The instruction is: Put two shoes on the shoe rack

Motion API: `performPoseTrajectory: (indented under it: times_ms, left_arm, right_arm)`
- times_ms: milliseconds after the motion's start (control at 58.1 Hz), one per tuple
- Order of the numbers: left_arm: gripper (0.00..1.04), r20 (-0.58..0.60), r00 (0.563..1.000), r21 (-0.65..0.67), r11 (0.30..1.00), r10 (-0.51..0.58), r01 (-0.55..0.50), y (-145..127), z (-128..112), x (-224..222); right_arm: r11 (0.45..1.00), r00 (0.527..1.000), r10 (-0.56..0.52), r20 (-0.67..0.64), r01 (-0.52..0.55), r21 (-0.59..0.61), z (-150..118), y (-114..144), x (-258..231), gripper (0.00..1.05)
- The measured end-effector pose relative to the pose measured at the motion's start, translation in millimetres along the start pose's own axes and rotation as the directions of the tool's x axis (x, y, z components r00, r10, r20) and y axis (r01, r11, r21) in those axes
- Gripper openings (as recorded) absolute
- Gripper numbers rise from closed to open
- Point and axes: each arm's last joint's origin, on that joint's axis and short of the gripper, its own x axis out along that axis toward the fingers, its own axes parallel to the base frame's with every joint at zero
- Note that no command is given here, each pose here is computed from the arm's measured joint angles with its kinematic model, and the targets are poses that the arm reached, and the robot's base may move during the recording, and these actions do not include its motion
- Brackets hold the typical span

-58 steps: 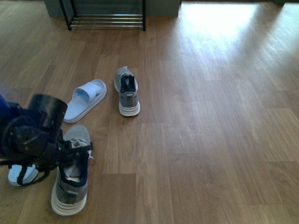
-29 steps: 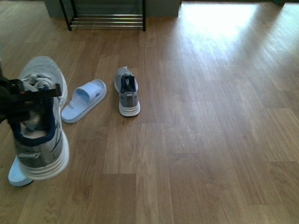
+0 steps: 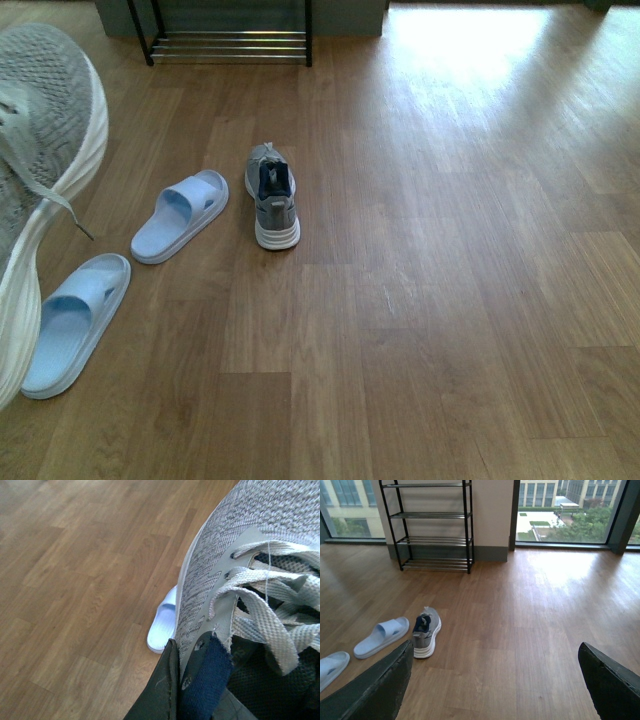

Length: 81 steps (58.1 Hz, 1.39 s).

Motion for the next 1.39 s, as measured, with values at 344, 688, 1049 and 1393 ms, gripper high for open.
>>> performPoseTrajectory:
  times_ms: [344,688,1049,1393]
  left_arm:
    - [0.02,0.010,1.000,-0.019,1.000,0.005,-0.004,0.9,1.2,-1.9]
    - [0.02,0.010,1.000,-0.021,1.000,0.000,0.000,0.4,1.0,-2.4]
    - [0.02,0.013,1.000,-0.021,1.000,0.007,-0.006,0.7,1.0,-2.2]
    - [0.02,0.011,1.000,-0.021,1.000,0.003,-0.003,0.6,0.9,-2.2]
  right_arm:
    - [1.000,1.000,0.000,0.000,0.000,0.000,0.0,0.0,0.0,0.95]
    - [1.000,1.000,-0.002,0.000,0.002,0.000,0.0,0.0,0.0,0.95]
    - [1.000,1.000,0.001,0.000,-0.001,0.000,0.0,0.0,0.0,0.95]
    - [1.000,1.000,0.000,0.000,0.000,0.000,0.0,0.0,0.0,0.95]
